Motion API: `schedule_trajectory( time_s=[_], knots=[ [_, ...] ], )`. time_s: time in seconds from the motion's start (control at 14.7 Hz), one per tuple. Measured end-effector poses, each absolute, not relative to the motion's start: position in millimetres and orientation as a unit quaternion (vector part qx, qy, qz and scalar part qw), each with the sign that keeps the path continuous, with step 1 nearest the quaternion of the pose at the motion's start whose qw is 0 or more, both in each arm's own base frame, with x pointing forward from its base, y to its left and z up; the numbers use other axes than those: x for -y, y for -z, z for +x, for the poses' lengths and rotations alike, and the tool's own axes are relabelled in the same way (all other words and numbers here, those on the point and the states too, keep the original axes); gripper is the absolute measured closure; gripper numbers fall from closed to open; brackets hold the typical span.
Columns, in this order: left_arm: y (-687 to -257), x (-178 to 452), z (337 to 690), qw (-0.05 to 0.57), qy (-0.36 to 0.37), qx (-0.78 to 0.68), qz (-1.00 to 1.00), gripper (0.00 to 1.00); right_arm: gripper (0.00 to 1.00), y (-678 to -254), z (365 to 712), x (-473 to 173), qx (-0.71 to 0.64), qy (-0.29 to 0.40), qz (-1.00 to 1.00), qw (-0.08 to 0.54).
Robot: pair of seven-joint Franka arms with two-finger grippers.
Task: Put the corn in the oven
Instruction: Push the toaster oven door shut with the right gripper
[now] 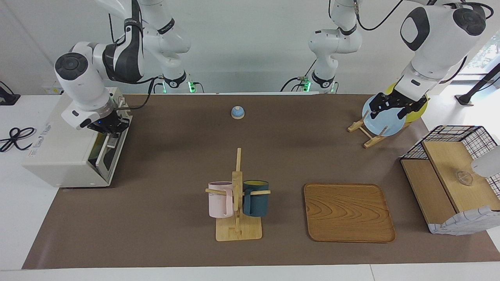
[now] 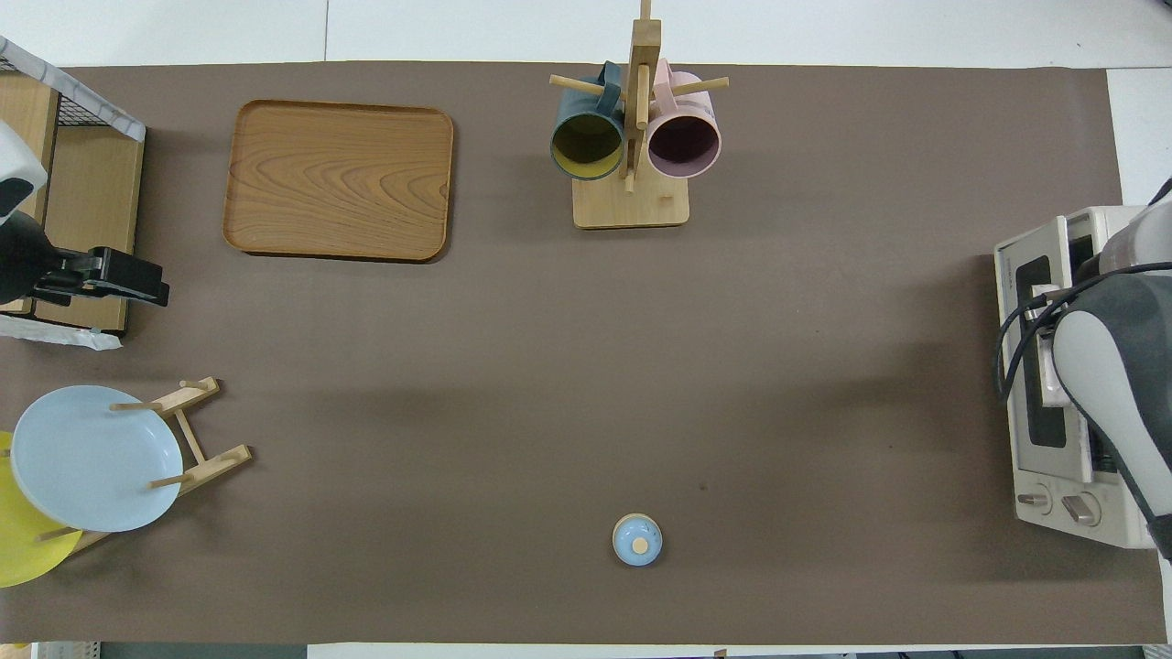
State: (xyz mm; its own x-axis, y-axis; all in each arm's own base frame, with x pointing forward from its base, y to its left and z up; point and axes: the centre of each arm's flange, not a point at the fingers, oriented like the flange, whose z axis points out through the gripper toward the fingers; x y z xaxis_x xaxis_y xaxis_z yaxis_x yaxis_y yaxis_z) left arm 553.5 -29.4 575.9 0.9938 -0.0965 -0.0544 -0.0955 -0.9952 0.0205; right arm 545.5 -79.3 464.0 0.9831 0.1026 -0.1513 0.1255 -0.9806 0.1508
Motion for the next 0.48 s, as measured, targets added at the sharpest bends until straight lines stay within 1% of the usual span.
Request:
schedule_trajectory(
  time_s=[0.27, 0.48],
  knots=[
    [-575.9, 29.4, 553.5, 0.009, 0.028, 0.048, 0.998, 0.00, 0.99, -469.8, 541.2, 86.2, -0.054, 0.082, 0.992, 0.084],
    [-575.9, 29.4, 553.5, 0.009, 0.028, 0.048, 0.998, 0.00, 0.98, -488.9, 536.2, 82.7, -0.051, 0.097, 0.990, 0.084]
  ],
)
